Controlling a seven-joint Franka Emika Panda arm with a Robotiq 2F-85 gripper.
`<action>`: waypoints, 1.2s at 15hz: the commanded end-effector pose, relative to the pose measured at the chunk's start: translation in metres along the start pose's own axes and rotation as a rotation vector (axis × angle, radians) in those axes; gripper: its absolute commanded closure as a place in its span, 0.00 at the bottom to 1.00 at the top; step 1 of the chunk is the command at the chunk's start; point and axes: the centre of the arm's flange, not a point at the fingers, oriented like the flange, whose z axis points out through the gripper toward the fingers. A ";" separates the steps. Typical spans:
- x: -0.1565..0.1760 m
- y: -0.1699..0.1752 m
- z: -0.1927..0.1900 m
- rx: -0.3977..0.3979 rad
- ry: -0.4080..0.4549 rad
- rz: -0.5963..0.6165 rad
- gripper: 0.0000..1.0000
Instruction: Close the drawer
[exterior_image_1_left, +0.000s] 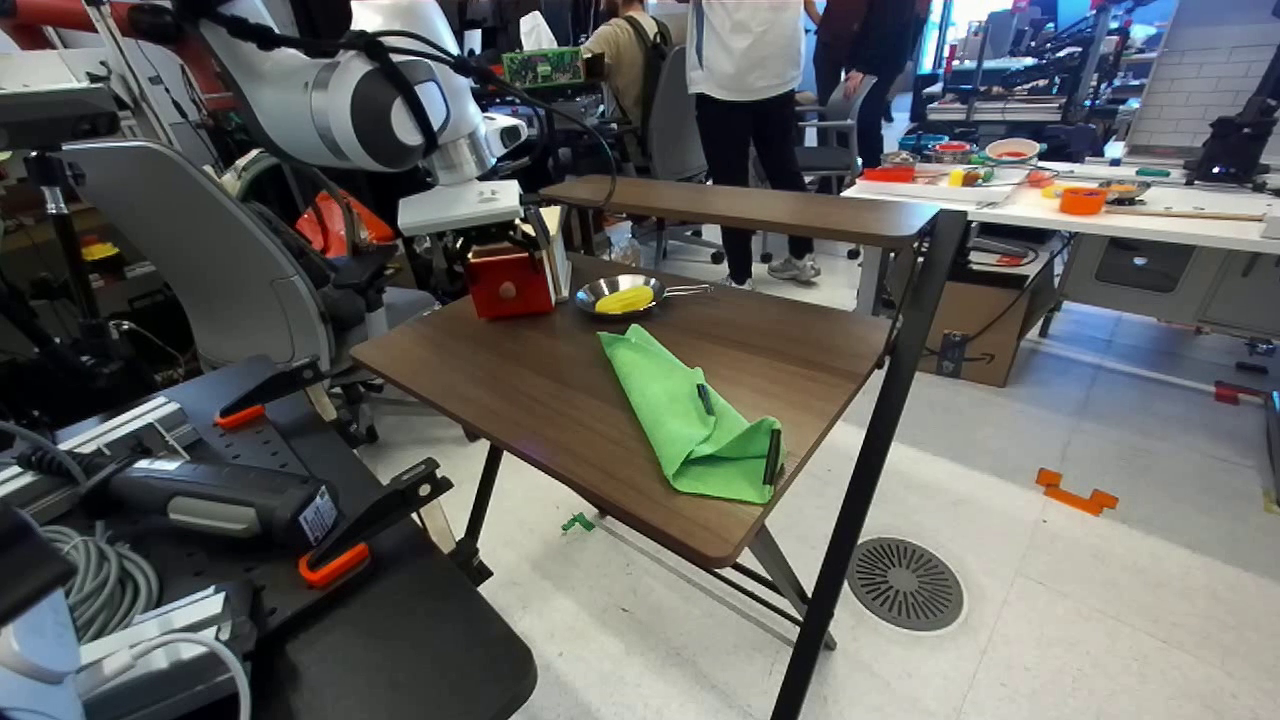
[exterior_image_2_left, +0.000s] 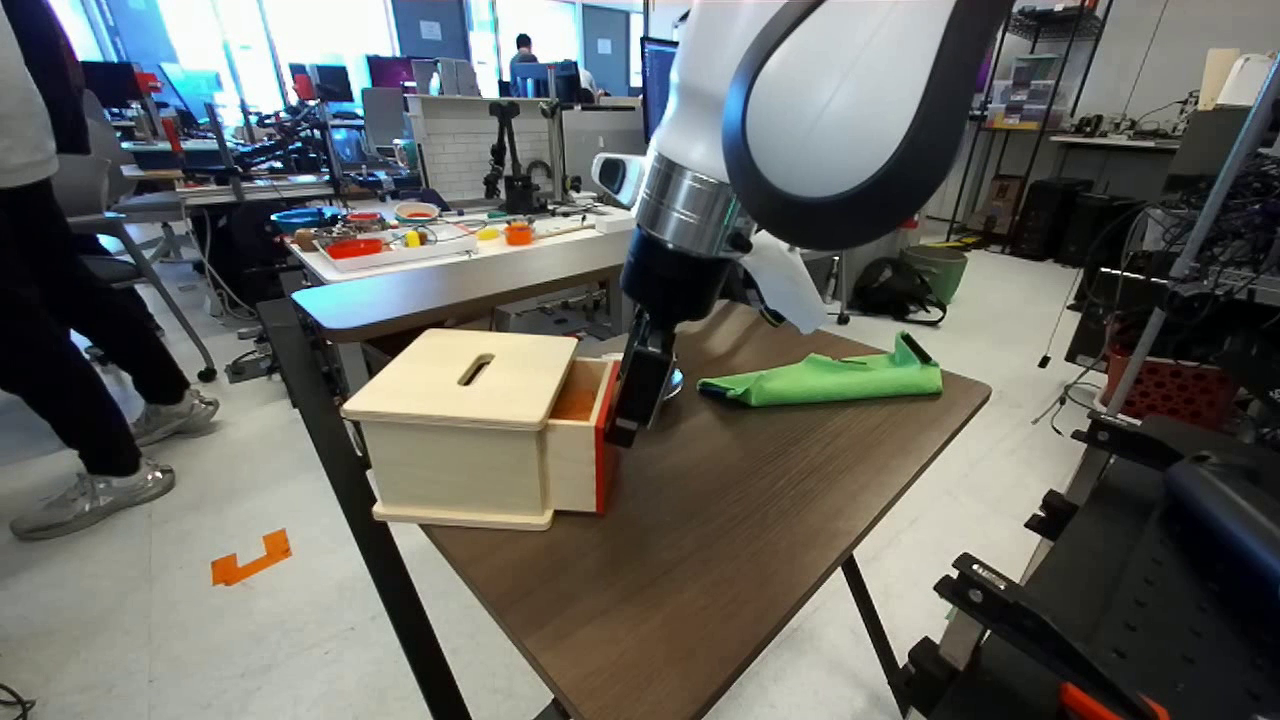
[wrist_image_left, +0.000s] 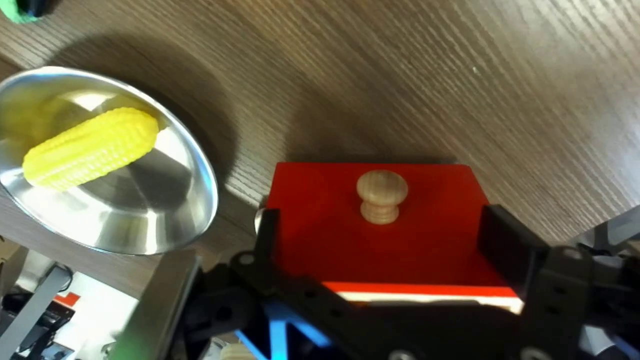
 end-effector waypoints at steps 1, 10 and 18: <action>0.014 0.007 0.013 0.001 0.035 -0.024 0.00; 0.031 0.016 0.022 -0.027 0.141 0.033 0.00; 0.025 0.016 0.012 -0.020 0.180 0.059 0.00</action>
